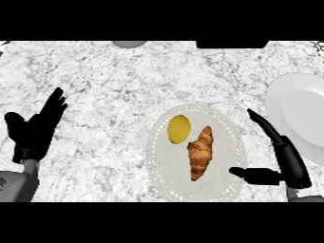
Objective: Pick the croissant from the placemat and place it in the plate
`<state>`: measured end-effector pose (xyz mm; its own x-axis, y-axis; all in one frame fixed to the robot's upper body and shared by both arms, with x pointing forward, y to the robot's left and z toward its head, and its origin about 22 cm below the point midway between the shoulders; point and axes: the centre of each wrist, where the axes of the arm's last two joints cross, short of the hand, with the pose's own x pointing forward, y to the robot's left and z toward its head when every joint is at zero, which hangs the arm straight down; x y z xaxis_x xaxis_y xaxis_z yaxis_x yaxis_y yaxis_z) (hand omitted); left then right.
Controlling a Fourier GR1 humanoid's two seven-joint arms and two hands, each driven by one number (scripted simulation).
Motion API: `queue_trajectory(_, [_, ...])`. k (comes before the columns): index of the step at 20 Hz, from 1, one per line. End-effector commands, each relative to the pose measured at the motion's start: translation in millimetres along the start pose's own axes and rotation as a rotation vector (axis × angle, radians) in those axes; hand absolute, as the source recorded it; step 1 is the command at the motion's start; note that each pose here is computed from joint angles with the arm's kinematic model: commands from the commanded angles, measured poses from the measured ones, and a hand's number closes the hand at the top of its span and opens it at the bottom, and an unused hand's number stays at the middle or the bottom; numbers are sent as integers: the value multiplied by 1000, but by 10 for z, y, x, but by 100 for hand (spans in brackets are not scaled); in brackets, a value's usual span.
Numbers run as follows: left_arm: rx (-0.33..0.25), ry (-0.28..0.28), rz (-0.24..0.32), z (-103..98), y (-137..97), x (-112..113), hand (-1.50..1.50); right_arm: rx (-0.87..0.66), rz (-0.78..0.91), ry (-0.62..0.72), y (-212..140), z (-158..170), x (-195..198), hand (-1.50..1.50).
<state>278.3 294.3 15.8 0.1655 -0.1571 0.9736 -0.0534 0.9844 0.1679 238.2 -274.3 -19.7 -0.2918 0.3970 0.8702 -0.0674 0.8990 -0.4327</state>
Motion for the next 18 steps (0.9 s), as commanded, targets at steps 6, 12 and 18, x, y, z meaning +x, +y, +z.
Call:
queue_trajectory(6, [14, 0, -9, -44, -81, -43, 0, 117, 149, 64, -39, -172, 505, -150])
queue_trajectory(12, [2, -1, 6, -35, -154, -34, 0, 275, 257, 201, 141, -294, 657, -150])
queue_trajectory(18, [4, 7, -11, 90, -20, 178, 0, 307, 399, 256, 351, -185, 703, -150])
